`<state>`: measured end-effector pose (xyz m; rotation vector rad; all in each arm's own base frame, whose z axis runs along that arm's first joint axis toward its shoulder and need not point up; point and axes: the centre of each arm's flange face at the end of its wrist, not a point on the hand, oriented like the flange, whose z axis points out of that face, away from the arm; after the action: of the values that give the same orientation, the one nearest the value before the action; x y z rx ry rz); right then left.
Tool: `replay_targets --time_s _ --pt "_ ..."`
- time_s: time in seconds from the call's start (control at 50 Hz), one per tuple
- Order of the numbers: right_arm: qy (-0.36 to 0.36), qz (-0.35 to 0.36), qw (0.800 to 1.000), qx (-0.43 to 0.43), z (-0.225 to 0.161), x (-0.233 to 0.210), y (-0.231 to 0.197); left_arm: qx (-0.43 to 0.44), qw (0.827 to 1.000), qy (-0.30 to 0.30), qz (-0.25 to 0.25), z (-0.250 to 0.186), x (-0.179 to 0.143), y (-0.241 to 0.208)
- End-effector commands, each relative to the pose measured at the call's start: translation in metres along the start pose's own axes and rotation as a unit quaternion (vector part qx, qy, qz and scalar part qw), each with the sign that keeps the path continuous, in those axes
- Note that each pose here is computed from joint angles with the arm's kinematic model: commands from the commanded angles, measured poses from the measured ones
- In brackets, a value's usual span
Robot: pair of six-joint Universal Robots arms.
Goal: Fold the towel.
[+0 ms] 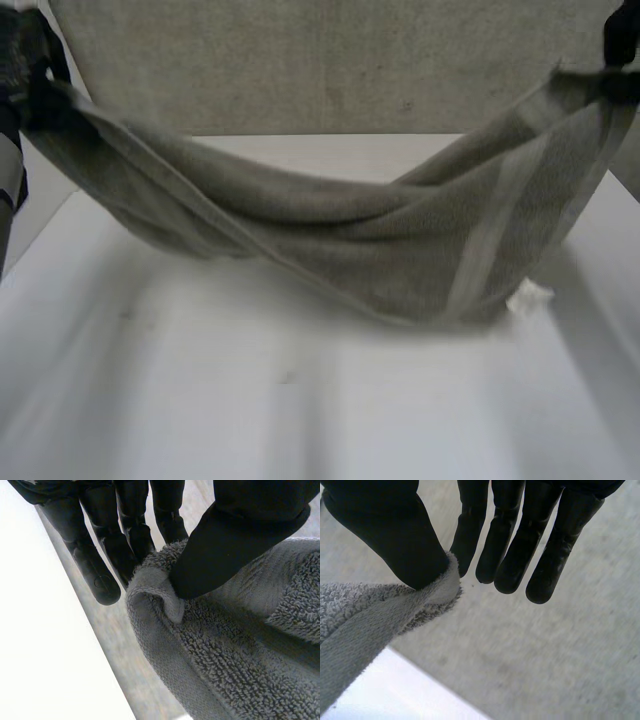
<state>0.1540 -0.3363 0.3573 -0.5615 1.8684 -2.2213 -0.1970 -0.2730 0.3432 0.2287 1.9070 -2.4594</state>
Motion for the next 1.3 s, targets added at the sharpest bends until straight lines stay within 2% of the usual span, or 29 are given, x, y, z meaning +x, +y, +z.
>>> replay_targets --time_s 0.02,0.06,0.24,0.36,0.4,0.52,0.64,0.68,0.76,0.78,0.8,0.84,0.86,0.9,1.0,1.12,1.3 --pt "-0.009 -0.012 0.998 -0.066 0.016 0.0 0.048 -0.081 0.996 0.039 0.012 -0.003 0.013 0.052" --pt "-0.015 -0.011 0.996 -0.082 0.027 -0.004 0.064 -0.106 0.993 0.05 0.015 0.002 0.02 0.072" --pt "-0.02 -0.01 0.995 -0.102 0.063 -0.028 0.109 -0.13 0.99 0.057 0.017 0.03 0.033 0.109" --pt "0.006 -0.043 0.999 -0.024 0.103 -0.034 0.137 -0.116 0.992 0.053 0.014 0.054 0.041 0.132" --pt "0.04 -0.055 0.998 0.012 0.119 -0.027 0.151 -0.109 0.993 0.051 0.013 0.057 0.042 0.135" --pt "0.053 -0.07 0.996 0.002 0.126 -0.029 0.17 -0.098 0.994 0.049 0.013 0.058 0.047 0.147" --pt "0.047 -0.08 0.995 -0.045 0.103 -0.04 0.146 -0.115 0.992 0.052 0.016 0.047 0.047 0.154" --pt "0.028 -0.072 0.993 -0.085 0.078 -0.045 0.138 -0.119 0.991 0.052 0.017 0.045 0.046 0.154" --pt "0.005 -0.062 0.991 -0.121 0.052 -0.053 0.135 -0.118 0.992 0.051 0.016 0.04 0.043 0.148" --pt "-0.014 -0.055 0.988 -0.145 0.036 -0.06 0.138 -0.119 0.992 0.051 0.016 0.038 0.042 0.148" --pt "-0.014 -0.055 0.988 -0.146 0.036 -0.06 0.138 -0.119 0.992 0.051 0.016 0.038 0.042 0.148" --pt "-0.064 -0.046 0.98 -0.185 0.006 -0.077 0.145 -0.122 0.991 0.051 0.016 0.034 0.041 0.147" --pt "-0.065 -0.046 0.98 -0.185 0.006 -0.077 0.145 -0.122 0.991 0.051 0.016 0.034 0.041 0.147" --pt "-0.11 -0.046 0.969 -0.215 -0.02 -0.09 0.159 -0.126 0.991 0.051 0.014 0.03 0.041 0.148" --pt "-0.139 -0.042 0.956 -0.256 -0.05 -0.09 0.187 -0.13 0.99 0.056 0.015 0.026 0.042 0.149" --pt "-0.146 -0.05 0.956 -0.249 -0.065 -0.093 0.206 -0.13 0.99 0.057 0.014 0.025 0.043 0.149" --pt "-0.136 -0.06 0.959 -0.24 -0.064 -0.088 0.216 -0.132 0.989 0.058 0.014 0.025 0.043 0.15"
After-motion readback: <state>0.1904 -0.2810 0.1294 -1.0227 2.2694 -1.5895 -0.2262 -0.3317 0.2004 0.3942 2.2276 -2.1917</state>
